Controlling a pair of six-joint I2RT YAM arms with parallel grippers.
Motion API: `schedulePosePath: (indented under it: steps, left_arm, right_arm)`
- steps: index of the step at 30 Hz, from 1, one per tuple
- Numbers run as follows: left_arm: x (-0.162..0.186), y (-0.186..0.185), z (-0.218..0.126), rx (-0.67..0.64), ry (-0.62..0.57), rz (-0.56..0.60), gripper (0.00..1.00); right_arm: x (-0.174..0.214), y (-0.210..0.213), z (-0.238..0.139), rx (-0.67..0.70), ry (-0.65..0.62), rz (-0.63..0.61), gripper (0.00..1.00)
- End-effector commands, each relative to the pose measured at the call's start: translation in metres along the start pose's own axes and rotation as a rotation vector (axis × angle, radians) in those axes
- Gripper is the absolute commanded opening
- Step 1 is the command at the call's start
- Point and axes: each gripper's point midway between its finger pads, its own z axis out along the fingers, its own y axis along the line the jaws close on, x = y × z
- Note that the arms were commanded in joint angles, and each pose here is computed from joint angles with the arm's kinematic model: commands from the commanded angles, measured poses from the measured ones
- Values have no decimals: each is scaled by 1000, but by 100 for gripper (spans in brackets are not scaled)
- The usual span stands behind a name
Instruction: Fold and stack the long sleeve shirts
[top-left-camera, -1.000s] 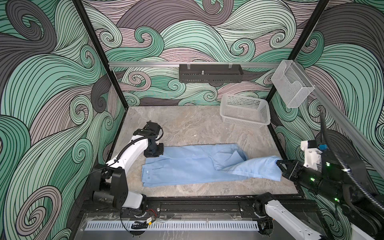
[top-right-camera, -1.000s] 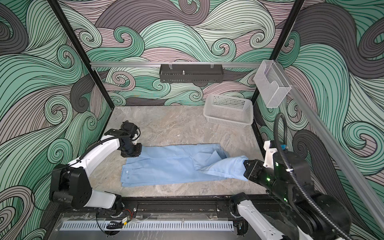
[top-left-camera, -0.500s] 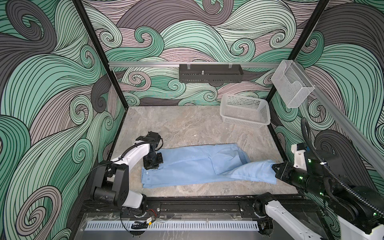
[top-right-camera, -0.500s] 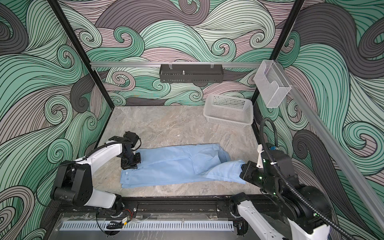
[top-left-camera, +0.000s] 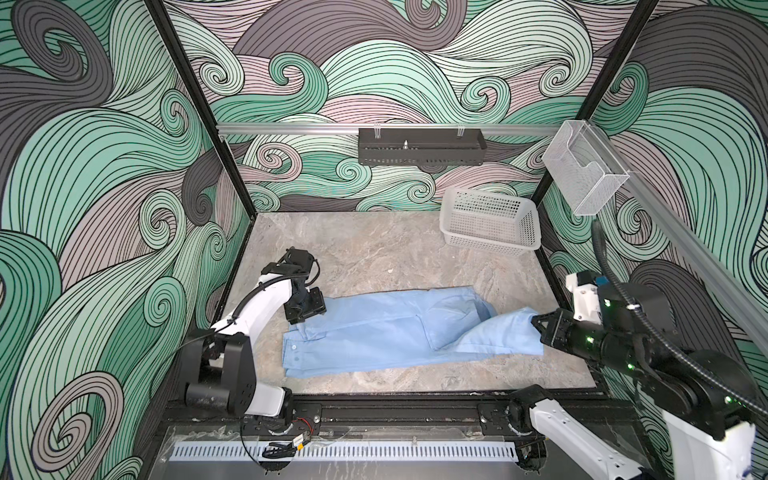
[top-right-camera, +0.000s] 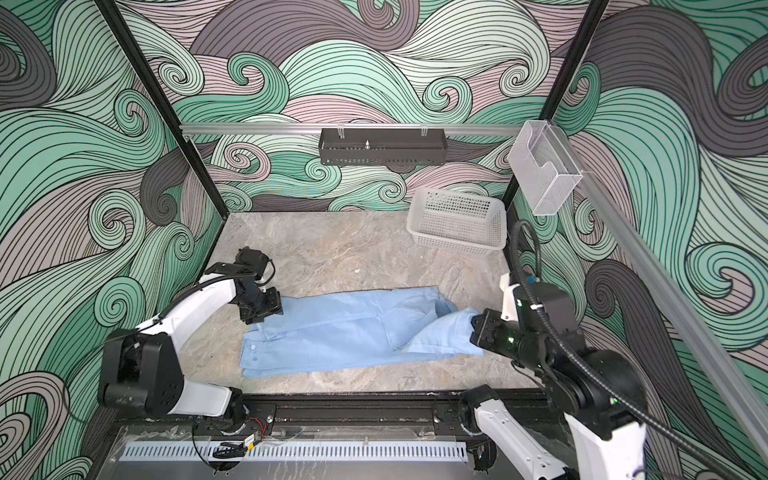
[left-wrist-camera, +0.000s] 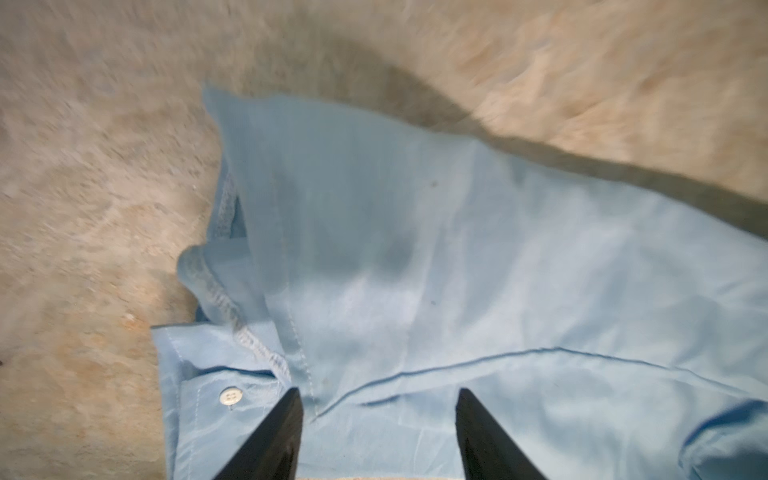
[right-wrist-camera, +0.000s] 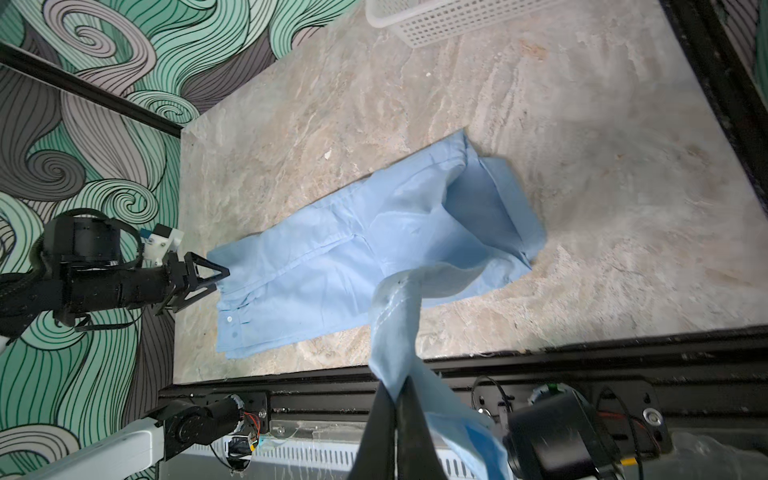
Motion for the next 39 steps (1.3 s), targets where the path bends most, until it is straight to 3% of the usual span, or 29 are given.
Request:
schedulePosePath:
  steps: [1, 5, 12, 22, 28, 35, 39]
  left_arm:
    - [-6, -18, -49, 111, -132, 83, 66]
    - [-14, -16, -70, 146, -292, 98, 66]
    - [-19, -27, -86, 225, -366, 82, 66]
    - [-17, -15, -127, 240, -541, 65, 68]
    - [-12, 3, -141, 191, -616, 15, 69]
    - [-11, 10, -143, 163, -630, 7, 70]
    - [-10, 6, -131, 173, -588, 12, 71]
  right_arm:
    - [-28, 35, 26, -121, -14, -76, 0]
    - [-53, 62, 55, -182, 3, -140, 0]
    - [-68, 137, 108, -269, 82, -387, 0]
    - [8, 245, 214, -385, 350, -682, 0]
    - [59, 280, 272, -425, 497, -738, 0]
    - [100, 305, 311, -478, 598, -745, 1]
    - [109, 302, 335, -454, 625, -737, 12]
